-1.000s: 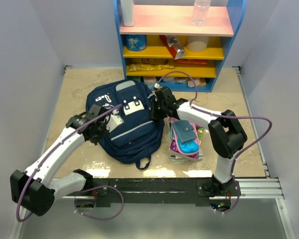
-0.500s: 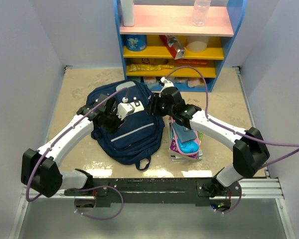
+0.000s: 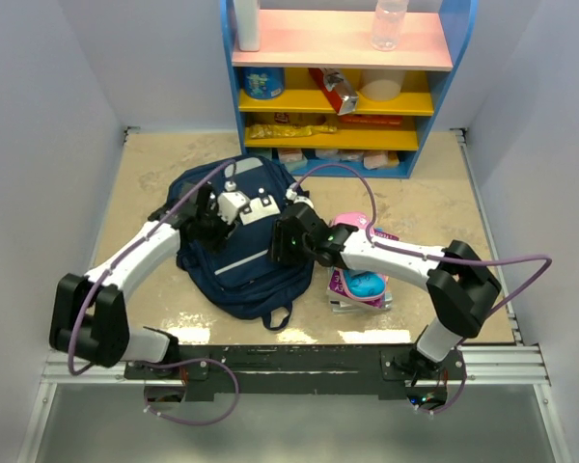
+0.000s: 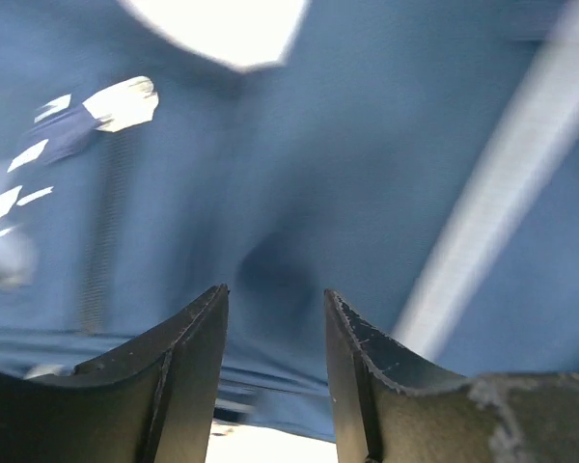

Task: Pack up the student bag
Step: Unzip the student bag at the center of the board.

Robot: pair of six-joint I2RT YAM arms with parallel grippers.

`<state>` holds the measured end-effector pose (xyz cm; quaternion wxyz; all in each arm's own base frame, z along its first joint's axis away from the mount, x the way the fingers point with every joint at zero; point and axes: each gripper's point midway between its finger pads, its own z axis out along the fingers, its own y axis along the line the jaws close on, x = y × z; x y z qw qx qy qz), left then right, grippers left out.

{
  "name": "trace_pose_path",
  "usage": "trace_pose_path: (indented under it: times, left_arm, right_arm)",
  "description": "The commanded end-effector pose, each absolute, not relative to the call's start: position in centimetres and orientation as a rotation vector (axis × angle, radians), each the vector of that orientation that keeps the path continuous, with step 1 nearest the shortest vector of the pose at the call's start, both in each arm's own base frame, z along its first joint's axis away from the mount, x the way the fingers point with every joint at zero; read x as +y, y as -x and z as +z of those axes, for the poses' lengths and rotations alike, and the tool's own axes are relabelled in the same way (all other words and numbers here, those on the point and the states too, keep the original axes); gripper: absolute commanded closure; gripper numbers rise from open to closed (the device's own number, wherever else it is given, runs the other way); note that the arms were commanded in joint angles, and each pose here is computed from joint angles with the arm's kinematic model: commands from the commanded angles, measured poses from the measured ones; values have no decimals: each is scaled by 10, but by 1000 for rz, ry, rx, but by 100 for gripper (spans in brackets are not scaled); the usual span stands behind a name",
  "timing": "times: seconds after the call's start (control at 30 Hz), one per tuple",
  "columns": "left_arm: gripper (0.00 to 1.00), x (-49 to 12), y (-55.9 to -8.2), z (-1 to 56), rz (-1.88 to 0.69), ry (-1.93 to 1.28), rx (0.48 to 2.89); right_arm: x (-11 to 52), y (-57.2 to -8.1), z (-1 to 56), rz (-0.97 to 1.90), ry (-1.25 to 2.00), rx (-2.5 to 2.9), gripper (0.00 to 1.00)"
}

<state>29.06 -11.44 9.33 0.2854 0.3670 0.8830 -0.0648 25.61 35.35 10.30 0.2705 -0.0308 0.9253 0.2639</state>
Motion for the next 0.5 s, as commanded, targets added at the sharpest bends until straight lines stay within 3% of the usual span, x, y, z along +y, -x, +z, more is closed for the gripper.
trace_pose_path:
  times: [0.0, 0.2, 0.47]
  left_arm:
    - [52, -77, -343, 91, -44, -780, 2330]
    - [52, -75, -358, 78, -24, -760, 2326]
    - [54, -44, -339, 33, 139, -808, 2412]
  right_arm:
    - [352, -256, 101, 684, -16, 2491, 50]
    - [350, -247, 90, 679, -25, 2520, 50]
    - [352, -244, 88, 698, -26, 2528, 49]
